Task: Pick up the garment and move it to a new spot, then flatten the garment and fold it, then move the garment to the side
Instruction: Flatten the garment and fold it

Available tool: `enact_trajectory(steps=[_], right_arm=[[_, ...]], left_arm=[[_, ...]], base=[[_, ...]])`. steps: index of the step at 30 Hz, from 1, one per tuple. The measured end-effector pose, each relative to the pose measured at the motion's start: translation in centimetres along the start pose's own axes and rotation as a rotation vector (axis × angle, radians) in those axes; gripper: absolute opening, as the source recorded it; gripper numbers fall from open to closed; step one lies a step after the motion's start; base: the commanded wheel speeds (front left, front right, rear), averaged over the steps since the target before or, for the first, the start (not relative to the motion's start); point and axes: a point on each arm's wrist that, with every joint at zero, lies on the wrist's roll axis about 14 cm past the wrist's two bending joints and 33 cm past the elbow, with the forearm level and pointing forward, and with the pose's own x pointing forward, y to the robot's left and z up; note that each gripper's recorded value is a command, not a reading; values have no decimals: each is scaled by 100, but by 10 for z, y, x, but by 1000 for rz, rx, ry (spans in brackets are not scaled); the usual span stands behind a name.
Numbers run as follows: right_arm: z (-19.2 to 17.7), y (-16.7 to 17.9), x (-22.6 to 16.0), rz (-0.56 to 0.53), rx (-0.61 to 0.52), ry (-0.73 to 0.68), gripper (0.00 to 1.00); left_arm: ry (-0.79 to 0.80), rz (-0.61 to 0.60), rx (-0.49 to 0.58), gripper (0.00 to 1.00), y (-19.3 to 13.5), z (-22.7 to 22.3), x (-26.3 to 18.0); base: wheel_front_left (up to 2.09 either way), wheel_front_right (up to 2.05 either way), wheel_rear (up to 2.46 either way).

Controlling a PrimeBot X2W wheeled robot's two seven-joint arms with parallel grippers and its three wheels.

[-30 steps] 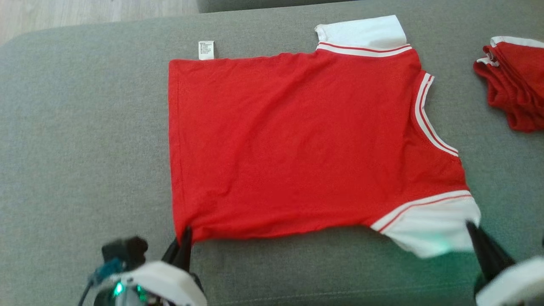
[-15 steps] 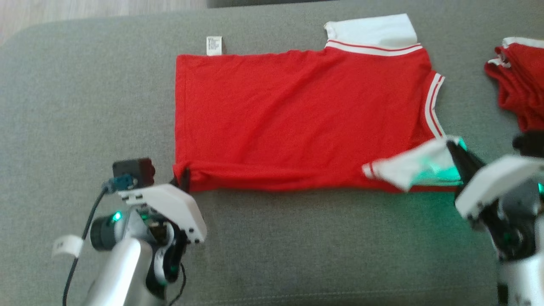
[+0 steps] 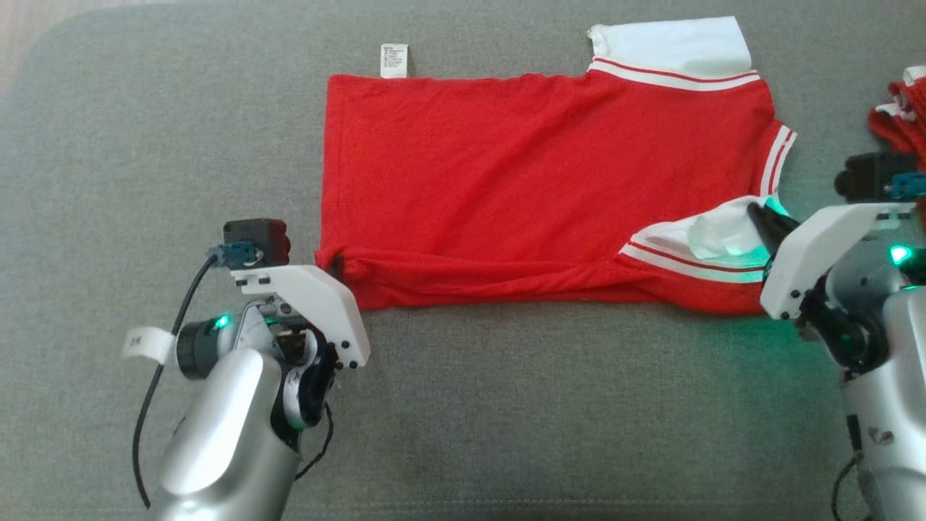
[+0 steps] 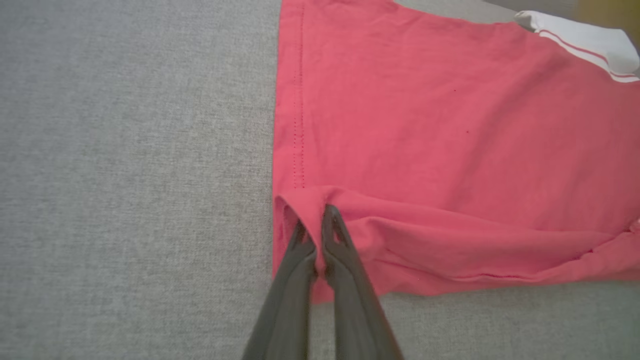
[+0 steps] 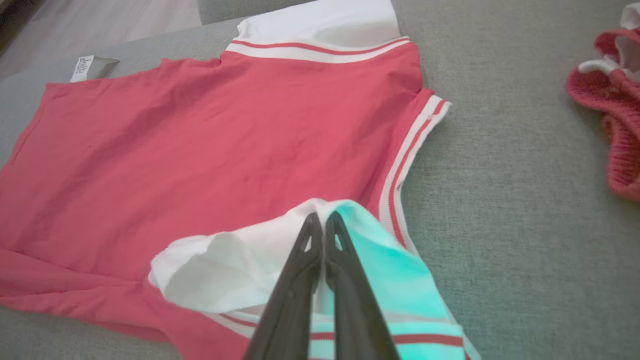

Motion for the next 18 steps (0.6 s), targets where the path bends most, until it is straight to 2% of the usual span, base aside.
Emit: enact_trajectory(steps=[1, 2, 3, 11, 15, 18], right_arm=[[-1, 2, 0, 4, -5, 3, 33], [-2, 3, 0, 7, -16, 0, 100], [0, 3, -1, 8, -24, -9, 100], [19, -10, -31, -16, -109, -117, 100], [-14, -21, -45, -24, -134, -26, 100], [-50, -22, -50, -8, -117, 79, 100]], left_arm=[[0, 0, -2, 27, 0, 1, 0], [0, -1, -7, 73, -1, 1, 0], [-3, 1, -7, 100, -1, 2, -1], [-72, -8, -3, 100, -2, 15, -9], [-23, -31, -12, 100, -4, -9, -16], [60, -5, 15, 100, 9, -34, -17]], base=[[0, 0, 0], [0, 0, 0], [0, 0, 0], [0, 0, 0], [0, 0, 0], [0, 0, 0]])
